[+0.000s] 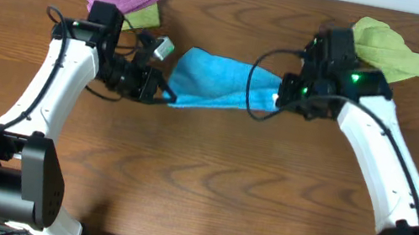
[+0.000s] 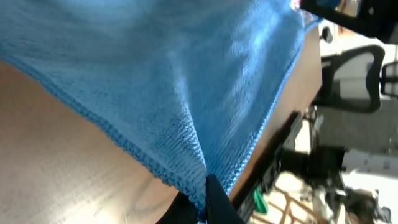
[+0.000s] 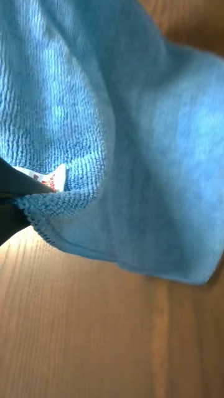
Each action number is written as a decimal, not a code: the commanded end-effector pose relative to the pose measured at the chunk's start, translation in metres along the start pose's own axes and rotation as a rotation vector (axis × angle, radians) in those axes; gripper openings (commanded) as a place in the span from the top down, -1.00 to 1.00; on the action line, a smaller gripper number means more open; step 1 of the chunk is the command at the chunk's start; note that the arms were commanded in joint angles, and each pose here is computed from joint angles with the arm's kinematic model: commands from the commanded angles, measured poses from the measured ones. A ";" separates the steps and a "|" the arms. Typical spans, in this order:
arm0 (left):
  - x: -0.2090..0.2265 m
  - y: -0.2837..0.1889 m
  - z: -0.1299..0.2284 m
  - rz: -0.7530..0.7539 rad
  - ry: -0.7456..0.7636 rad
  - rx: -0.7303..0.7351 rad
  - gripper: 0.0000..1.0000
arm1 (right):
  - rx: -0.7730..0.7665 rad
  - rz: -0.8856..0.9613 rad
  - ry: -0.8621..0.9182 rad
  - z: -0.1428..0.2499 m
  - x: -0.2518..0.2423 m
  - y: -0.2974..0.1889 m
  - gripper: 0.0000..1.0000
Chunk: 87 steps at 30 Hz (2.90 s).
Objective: Fold the cloth
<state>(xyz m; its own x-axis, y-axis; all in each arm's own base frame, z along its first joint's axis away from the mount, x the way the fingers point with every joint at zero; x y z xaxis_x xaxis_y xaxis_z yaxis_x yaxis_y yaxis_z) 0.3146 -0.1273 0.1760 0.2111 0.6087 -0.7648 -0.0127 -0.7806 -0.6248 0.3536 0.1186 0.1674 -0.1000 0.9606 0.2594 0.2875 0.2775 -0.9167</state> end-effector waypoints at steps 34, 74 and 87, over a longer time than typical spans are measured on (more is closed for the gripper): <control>0.045 0.047 0.078 0.039 -0.190 -0.002 0.88 | -0.130 -0.061 0.095 0.132 -0.019 0.034 0.97; 0.102 0.048 -0.068 -0.033 -0.211 -0.555 0.89 | -0.444 0.106 0.113 0.006 -0.041 0.083 0.97; 0.118 0.062 -0.072 -0.072 -0.221 -0.568 0.89 | -0.419 0.187 0.104 0.010 -0.056 0.105 0.97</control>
<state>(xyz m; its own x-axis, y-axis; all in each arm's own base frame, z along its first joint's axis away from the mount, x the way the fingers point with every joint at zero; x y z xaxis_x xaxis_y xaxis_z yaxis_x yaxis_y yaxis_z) 0.4009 -0.1200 0.0647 0.0115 0.6017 -0.7986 0.5006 -0.6949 -0.5163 0.3722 0.1105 0.0539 0.0256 0.9754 0.2190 0.6321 0.1539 -0.7594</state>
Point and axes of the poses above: each gripper's point midway between its finger pads, its own y axis out along the fingers, its own x axis along the line the jaws close on, z = x × y, the point moved 3 cm from there along -y, back along the fingers, and after that the axes turned 7 degrees about -y, right-handed, at the moved point
